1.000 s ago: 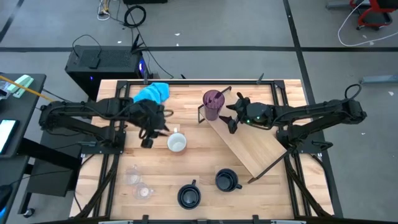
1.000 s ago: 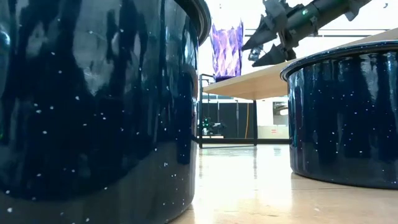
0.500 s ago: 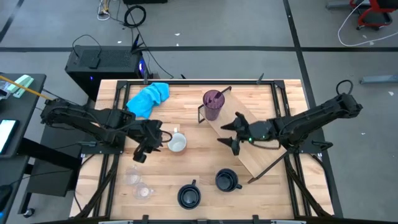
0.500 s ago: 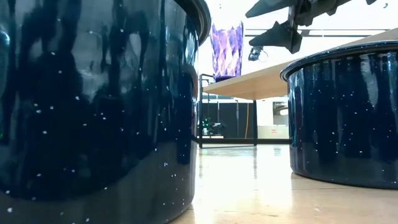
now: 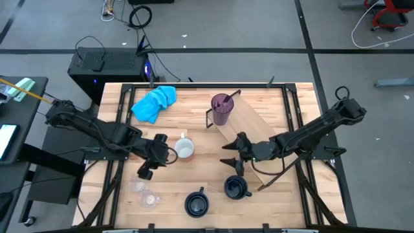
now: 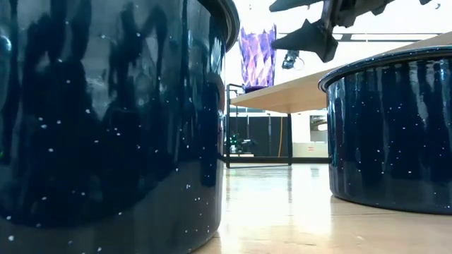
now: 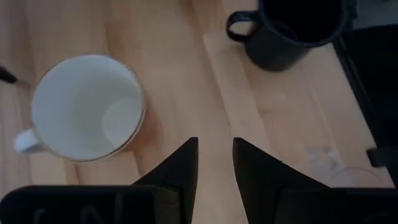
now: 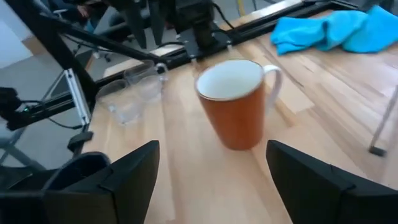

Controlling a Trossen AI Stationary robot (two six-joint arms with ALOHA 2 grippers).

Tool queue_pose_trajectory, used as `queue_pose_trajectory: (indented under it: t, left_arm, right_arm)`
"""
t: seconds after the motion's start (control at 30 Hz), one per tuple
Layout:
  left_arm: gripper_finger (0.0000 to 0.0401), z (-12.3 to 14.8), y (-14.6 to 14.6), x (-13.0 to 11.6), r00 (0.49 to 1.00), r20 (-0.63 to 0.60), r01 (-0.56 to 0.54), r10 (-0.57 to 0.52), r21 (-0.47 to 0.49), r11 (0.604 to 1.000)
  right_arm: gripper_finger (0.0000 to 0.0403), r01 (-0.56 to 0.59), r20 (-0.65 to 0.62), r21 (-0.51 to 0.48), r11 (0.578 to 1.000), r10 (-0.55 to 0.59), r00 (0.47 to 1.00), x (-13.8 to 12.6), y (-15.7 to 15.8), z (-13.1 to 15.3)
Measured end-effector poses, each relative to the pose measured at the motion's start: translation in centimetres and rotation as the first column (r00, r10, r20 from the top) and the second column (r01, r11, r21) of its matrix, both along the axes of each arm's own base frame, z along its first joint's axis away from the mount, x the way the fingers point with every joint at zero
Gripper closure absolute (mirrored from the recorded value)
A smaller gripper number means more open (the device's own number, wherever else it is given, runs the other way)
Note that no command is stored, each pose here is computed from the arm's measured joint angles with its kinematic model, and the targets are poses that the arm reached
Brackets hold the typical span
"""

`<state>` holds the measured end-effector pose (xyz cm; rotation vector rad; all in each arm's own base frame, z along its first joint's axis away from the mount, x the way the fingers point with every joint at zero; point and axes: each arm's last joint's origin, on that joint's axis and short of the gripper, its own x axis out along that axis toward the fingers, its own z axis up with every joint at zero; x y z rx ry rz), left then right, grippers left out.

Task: Stack small to large cups/mugs on shelf
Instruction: Put the right black mug on the shelf

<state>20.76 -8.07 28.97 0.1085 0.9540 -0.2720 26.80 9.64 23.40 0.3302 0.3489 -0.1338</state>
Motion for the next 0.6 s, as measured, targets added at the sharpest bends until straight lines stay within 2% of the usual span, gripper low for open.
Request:
queue_pose_trajectory:
  t: [0.1, 0.27, 0.43, 0.6]
  left_arm:
    - [0.0294, -0.1, -0.2, -0.2, 1.0, -0.013, 0.012, -0.012, 0.006, 1.0]
    - [0.0294, -0.2, -0.2, -0.5, 0.999, -0.042, 0.018, -0.017, 0.017, 1.0]
    - [0.0294, -0.4, -0.1, -0.7, 0.998, -0.063, 0.017, -0.015, 0.026, 1.0]
    - [0.0294, -0.1, -0.1, -0.9, 0.996, -0.083, 0.016, -0.014, 0.025, 1.0]
  right_arm:
    - [0.011, -0.039, 0.001, -0.044, 0.998, 0.039, 0.999, 1.1, 1.0, 1.5]
    - [0.0119, -0.083, -0.147, -0.127, 0.988, 0.064, 0.987, 2.9, 2.4, 3.1]
    - [0.0121, -0.116, -0.221, -0.126, 0.985, 0.086, 0.971, 5.4, 4.0, 4.5]
    - [0.0121, -0.155, -0.343, -0.112, 0.982, 0.108, 0.933, 7.1, 6.0, 4.3]
